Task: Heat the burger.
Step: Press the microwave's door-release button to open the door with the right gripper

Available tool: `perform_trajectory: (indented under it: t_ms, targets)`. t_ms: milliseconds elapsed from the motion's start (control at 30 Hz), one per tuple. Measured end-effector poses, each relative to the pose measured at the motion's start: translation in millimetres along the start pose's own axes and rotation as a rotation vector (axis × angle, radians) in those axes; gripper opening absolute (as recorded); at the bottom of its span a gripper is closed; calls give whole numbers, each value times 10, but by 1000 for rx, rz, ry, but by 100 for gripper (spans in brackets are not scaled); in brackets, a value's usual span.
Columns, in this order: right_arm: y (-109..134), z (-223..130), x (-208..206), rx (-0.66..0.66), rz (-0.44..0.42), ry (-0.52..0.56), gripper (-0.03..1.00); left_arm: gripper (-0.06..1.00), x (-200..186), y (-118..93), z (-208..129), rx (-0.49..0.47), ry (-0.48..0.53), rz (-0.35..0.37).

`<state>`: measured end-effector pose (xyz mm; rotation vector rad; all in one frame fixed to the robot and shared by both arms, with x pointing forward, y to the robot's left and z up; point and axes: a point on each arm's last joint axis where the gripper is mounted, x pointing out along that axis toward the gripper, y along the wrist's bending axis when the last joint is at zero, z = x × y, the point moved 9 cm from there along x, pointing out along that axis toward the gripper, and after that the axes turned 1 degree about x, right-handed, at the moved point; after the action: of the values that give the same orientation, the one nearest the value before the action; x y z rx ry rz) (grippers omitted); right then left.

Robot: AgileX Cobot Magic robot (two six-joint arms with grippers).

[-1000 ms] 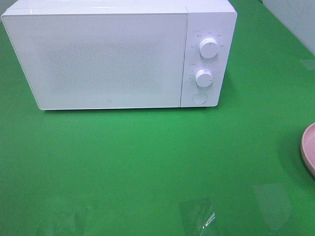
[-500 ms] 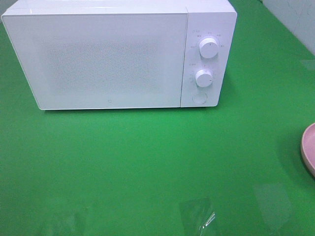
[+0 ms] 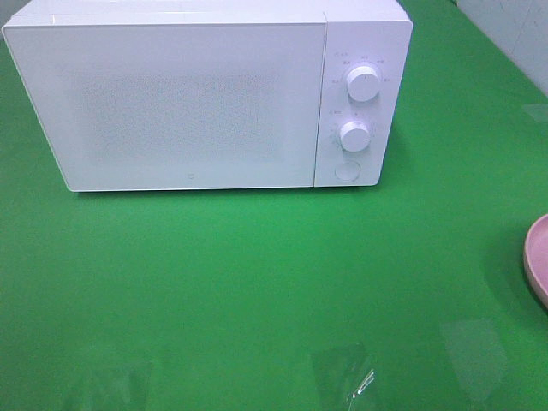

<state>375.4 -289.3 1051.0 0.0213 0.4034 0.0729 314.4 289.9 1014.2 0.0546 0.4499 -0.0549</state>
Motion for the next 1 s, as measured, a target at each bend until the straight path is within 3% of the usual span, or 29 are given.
perform_trajectory:
  t_ms: [1000]
  targets:
    - [145, 481, 901, -47, 38, -104, 76, 98, 0, 0, 0, 0, 0, 0]
